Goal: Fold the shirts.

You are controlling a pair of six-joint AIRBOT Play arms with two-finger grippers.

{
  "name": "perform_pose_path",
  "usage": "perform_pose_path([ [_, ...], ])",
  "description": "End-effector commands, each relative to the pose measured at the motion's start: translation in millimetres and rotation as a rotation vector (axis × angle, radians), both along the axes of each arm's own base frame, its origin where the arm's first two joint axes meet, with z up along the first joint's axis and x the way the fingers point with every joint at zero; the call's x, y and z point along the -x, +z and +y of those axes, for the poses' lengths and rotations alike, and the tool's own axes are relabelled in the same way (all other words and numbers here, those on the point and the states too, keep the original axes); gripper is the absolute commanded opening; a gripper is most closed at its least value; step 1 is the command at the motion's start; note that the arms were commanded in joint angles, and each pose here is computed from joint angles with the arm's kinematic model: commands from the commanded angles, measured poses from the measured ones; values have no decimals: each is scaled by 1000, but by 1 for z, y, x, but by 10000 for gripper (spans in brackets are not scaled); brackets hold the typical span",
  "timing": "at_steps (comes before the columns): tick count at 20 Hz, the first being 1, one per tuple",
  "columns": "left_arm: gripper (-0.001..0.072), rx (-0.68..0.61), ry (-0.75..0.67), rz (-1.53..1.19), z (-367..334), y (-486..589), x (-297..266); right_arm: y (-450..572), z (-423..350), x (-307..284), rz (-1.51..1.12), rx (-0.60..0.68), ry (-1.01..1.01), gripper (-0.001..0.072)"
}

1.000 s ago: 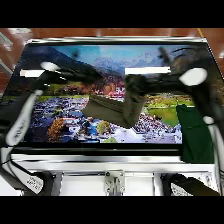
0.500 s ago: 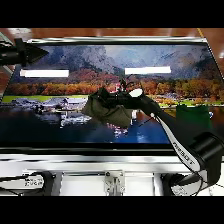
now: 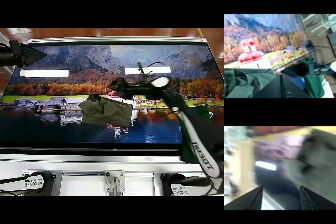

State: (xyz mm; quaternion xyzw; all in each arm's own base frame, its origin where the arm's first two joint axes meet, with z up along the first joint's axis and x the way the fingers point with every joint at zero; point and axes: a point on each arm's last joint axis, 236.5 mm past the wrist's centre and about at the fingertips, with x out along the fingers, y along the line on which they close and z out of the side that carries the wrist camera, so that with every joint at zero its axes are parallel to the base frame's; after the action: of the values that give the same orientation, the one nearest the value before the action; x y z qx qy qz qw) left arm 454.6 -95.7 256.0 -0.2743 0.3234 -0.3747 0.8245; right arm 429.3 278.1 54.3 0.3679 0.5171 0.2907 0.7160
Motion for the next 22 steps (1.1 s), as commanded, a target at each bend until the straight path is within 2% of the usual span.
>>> perform_pose_path([
  [1, 36, -4, -2, -4, 1, 0, 1, -57, -142, 55, 258, 523, -3, 670],
  [2, 36, -4, -2, -4, 1, 0, 1, -69, -160, 70, 324, 594, 16, 679],
  [4, 36, -4, -2, -4, 0, 0, 1, -94, -158, 85, 392, 583, 29, 679],
  [10, 36, -3, -2, -3, 0, 0, 1, -150, -87, 51, 423, 301, -71, 675],
  [14, 36, -3, -2, -4, 0, 0, 1, -170, -63, 43, 446, 216, -89, 672],
  [15, 36, -3, -2, -4, 0, 0, 1, -171, -57, 43, 452, 194, -85, 605],
  [16, 36, -3, 1, -5, 1, 0, 0, -172, -54, 42, 446, 189, -83, 472],
  [17, 36, -2, 5, -6, 1, 0, -1, -172, -54, 40, 440, 188, -90, 296],
  [18, 36, -1, 8, -6, 2, 0, -2, -169, -53, 38, 428, 182, -88, 82],
  [19, 36, -1, 8, -6, 2, 0, -2, -163, -54, 33, 393, 177, -77, 59],
  [22, 36, -1, 8, -5, 2, -1, -3, -106, -66, 9, 182, 168, 1, 59],
])
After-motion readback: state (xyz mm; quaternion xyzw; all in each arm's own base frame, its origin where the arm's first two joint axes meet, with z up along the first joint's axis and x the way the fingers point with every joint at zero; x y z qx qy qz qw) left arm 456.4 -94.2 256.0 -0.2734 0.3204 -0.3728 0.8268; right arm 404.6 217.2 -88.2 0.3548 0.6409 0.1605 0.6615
